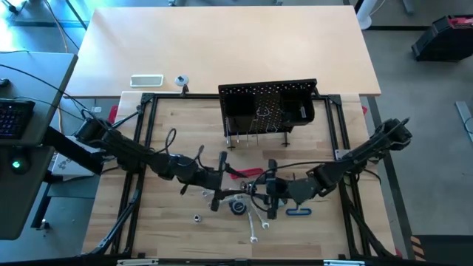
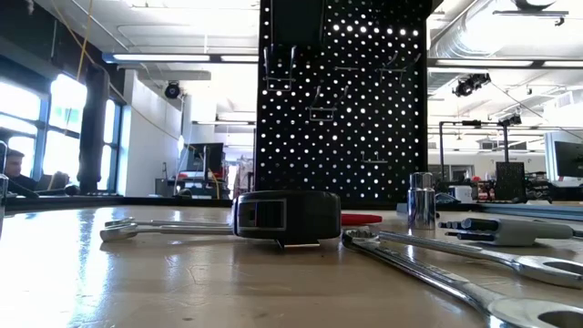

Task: Hang tools onto peg board
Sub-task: Put the top left socket into the peg board

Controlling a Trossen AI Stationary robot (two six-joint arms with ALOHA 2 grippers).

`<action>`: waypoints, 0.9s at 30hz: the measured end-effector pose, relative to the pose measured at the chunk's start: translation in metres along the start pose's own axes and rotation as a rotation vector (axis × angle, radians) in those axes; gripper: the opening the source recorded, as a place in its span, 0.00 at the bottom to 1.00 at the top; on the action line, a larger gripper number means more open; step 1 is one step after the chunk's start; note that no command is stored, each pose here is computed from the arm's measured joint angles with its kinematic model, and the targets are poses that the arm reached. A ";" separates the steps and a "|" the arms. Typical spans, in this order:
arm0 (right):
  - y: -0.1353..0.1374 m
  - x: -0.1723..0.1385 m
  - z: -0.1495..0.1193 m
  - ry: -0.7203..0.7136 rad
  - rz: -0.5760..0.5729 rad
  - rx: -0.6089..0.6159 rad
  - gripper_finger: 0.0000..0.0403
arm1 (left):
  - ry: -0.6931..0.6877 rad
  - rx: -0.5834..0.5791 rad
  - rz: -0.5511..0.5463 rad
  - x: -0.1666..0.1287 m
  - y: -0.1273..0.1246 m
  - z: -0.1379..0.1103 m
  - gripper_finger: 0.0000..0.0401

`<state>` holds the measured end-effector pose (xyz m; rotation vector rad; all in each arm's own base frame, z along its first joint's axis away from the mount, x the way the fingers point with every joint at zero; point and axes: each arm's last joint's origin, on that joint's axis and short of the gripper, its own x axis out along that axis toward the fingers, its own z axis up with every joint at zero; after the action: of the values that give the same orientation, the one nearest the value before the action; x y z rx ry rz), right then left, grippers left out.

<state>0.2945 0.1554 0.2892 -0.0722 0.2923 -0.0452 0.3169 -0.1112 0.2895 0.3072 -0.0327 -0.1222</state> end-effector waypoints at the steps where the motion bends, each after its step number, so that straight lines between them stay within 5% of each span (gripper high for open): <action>1: 0.001 -0.004 0.003 0.005 -0.013 -0.008 0.28 | -0.013 0.003 0.005 -0.002 0.001 0.004 0.55; 12: 0.006 -0.061 0.059 -0.019 -0.129 -0.131 0.28 | -0.042 0.023 0.034 -0.020 0.012 0.025 0.60; 19: -0.011 -0.099 0.108 0.033 -0.277 -0.194 0.28 | 0.144 -0.028 0.033 -0.021 0.008 0.007 0.60; 27: -0.064 -0.141 0.155 0.109 -0.364 -0.137 0.28 | 0.369 -0.097 0.042 -0.026 0.005 -0.014 0.60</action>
<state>0.2022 0.1099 0.4822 -0.2595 0.3878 -0.3916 0.2920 -0.0993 0.2770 0.2279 0.3313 -0.0241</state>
